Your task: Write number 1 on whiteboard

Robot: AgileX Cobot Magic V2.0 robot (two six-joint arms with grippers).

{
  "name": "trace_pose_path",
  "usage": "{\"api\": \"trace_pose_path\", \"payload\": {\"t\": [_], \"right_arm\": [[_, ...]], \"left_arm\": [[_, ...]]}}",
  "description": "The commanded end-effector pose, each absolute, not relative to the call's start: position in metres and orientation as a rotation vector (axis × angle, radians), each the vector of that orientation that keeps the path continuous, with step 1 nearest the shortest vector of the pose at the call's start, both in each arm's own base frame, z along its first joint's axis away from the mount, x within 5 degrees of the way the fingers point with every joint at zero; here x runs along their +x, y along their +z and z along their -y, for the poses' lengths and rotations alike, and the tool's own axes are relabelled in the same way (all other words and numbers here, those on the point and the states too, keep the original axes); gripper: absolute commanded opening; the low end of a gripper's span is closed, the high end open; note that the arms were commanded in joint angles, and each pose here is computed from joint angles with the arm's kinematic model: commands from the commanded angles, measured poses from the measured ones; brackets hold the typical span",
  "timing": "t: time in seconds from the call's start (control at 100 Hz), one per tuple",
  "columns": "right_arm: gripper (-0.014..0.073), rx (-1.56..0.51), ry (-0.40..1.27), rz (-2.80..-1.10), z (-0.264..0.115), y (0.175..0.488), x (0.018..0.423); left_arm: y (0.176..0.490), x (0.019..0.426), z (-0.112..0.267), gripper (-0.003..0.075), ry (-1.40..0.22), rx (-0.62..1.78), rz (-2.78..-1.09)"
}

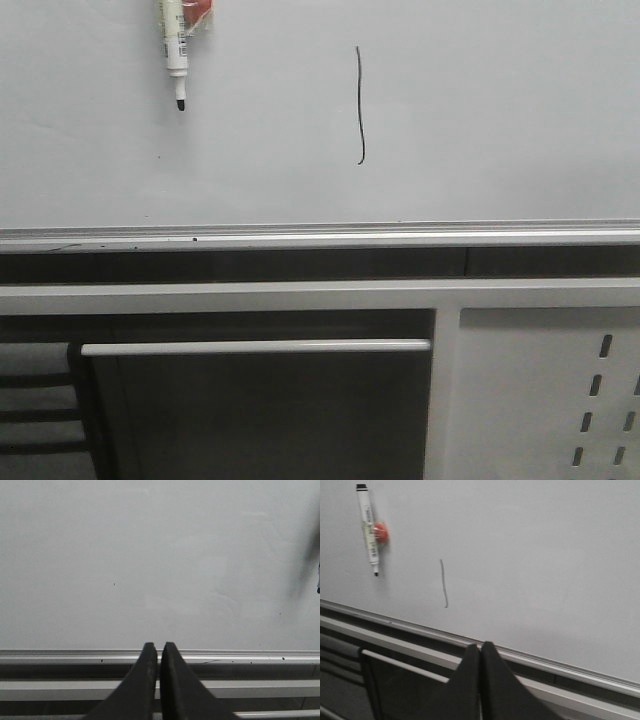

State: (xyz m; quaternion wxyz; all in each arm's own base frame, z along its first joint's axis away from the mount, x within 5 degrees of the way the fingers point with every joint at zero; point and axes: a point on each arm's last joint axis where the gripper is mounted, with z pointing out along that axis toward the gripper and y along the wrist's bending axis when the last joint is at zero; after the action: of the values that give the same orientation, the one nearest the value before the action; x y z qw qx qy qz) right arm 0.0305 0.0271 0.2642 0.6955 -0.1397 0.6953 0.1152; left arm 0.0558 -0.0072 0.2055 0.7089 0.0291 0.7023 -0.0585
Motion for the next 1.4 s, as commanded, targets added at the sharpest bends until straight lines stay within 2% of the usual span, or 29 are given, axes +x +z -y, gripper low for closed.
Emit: {"api": "trace_pose_path", "payload": {"t": [0.0,0.13,0.45,0.65,1.389], "right_arm": [[-0.0065,-0.165,0.169,-1.445,-0.015,0.275,0.033],[-0.0065,-0.083,0.066,-1.441,-0.005,0.261,0.041],[-0.0065,-0.074,0.037,-1.489,-0.004,0.202,0.056],[-0.0065,-0.035,-0.006,-1.549,-0.001,0.197,0.056],[-0.0065,-0.026,-0.015,-1.544,-0.001,0.198,0.056]], "left_arm": [[0.2,0.056,0.007,-0.002,-0.145,0.042,-1.502],[0.2,0.056,0.007,-0.002,-0.145,0.042,-1.502],[0.2,0.056,0.007,-0.002,-0.145,0.042,-1.502],[0.199,0.056,0.007,-0.002,-0.145,0.042,-1.503],[0.199,0.056,0.007,-0.002,-0.145,0.042,-1.503]]}}
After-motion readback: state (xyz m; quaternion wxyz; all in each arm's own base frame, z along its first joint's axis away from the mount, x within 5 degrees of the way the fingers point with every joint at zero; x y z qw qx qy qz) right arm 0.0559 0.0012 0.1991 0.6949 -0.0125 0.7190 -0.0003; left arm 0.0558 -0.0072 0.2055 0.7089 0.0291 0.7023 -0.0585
